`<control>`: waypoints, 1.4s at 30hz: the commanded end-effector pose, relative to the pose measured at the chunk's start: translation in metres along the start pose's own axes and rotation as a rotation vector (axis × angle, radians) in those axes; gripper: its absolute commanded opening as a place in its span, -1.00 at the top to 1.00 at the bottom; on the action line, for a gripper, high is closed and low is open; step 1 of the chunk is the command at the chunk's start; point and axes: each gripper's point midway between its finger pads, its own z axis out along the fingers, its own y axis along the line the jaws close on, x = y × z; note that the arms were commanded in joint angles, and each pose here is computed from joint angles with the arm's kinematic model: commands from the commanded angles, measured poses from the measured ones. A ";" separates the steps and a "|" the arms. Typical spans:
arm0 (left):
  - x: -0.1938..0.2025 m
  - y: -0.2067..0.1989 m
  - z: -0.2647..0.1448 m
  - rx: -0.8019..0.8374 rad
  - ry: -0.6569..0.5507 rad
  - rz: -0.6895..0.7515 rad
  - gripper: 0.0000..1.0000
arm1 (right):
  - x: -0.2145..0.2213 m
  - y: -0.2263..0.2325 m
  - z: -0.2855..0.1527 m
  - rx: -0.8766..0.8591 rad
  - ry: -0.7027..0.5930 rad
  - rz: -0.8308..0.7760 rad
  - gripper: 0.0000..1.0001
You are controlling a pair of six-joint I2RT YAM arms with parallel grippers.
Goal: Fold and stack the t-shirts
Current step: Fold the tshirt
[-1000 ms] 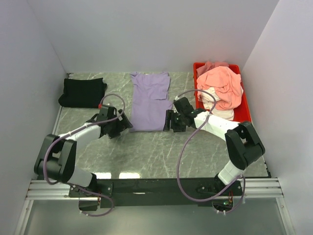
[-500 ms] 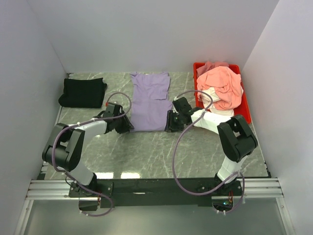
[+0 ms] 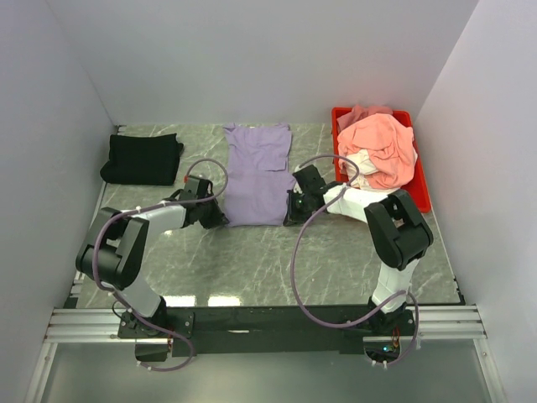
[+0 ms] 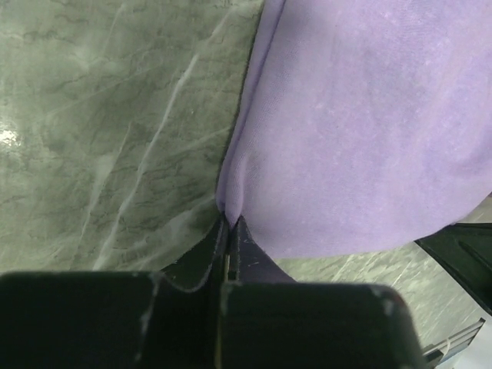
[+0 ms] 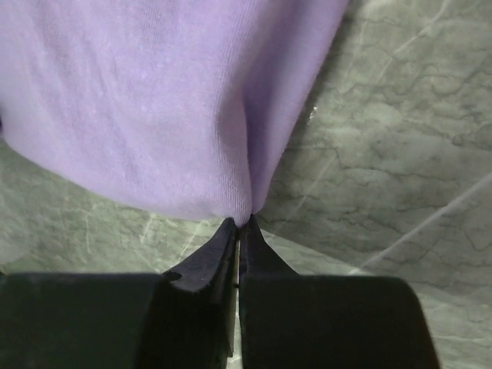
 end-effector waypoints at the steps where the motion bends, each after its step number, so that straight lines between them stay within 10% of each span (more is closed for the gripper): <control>1: -0.001 0.001 -0.005 -0.018 -0.006 0.013 0.99 | -0.015 0.016 -0.009 -0.062 -0.027 -0.034 1.00; 25: -0.037 -0.026 -0.229 0.215 -0.523 -0.046 0.99 | 0.104 0.126 -0.202 -0.703 0.076 -0.338 1.00; 42: -0.083 -0.054 -0.219 0.200 -0.606 -0.015 0.99 | 0.075 0.093 -0.186 -0.625 0.003 -0.157 1.00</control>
